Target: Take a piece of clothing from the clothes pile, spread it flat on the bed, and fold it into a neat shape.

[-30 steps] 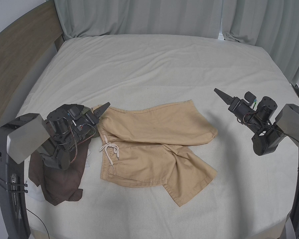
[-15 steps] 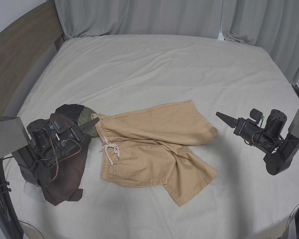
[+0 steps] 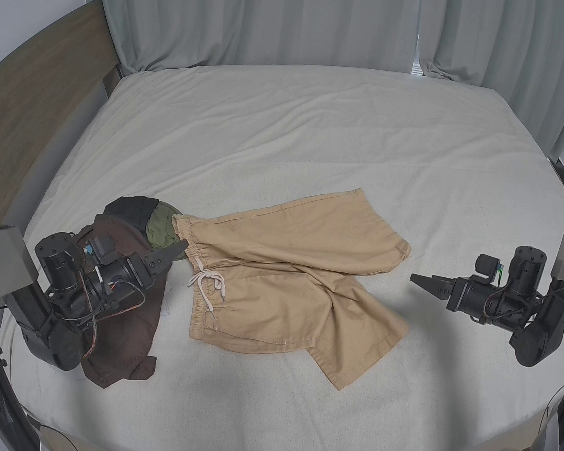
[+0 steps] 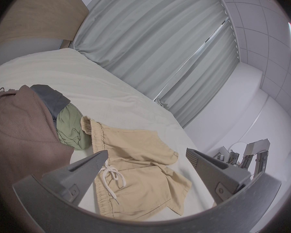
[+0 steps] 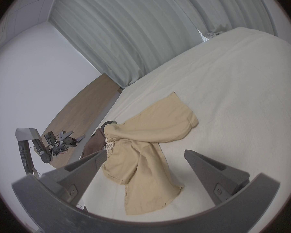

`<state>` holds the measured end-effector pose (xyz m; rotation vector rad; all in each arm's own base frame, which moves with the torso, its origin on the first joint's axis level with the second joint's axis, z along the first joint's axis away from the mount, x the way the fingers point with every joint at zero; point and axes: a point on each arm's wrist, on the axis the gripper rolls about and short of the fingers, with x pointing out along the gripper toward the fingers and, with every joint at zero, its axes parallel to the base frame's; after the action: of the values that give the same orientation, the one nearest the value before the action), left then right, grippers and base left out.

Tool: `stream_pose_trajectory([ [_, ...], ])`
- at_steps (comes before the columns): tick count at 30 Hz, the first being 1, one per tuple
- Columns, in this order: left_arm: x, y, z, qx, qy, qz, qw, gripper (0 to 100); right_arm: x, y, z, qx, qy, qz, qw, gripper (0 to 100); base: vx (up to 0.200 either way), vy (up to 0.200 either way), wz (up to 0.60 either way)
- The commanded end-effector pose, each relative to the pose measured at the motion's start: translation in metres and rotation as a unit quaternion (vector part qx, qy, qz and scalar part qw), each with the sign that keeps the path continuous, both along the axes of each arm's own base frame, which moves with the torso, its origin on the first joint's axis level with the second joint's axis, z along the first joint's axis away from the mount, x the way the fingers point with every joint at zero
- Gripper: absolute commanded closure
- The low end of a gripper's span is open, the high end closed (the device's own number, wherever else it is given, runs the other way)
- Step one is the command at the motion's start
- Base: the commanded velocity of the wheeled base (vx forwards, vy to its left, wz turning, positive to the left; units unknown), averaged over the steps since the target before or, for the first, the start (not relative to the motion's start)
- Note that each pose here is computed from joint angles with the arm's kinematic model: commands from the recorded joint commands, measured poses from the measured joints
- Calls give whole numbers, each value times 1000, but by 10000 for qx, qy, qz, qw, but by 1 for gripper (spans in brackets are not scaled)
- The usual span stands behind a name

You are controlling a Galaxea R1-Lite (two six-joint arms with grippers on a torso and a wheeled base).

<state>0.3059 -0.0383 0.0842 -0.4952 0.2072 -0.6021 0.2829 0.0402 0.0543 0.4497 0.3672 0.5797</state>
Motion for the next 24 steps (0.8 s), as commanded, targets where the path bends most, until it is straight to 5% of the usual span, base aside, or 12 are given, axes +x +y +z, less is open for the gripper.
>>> stream_pose_trajectory([
  [1, -4, -3, -1, 6, 63, -58, 10000, 0, -6, 0, -6, -24, 174, 14, 9998, 0, 0, 0, 0],
  [24, -4, -4, -11, 160, 146, -84, 9997, 0, -37, 19, -54, -221, 1415, 435, 9887, 0, 0, 0, 0],
])
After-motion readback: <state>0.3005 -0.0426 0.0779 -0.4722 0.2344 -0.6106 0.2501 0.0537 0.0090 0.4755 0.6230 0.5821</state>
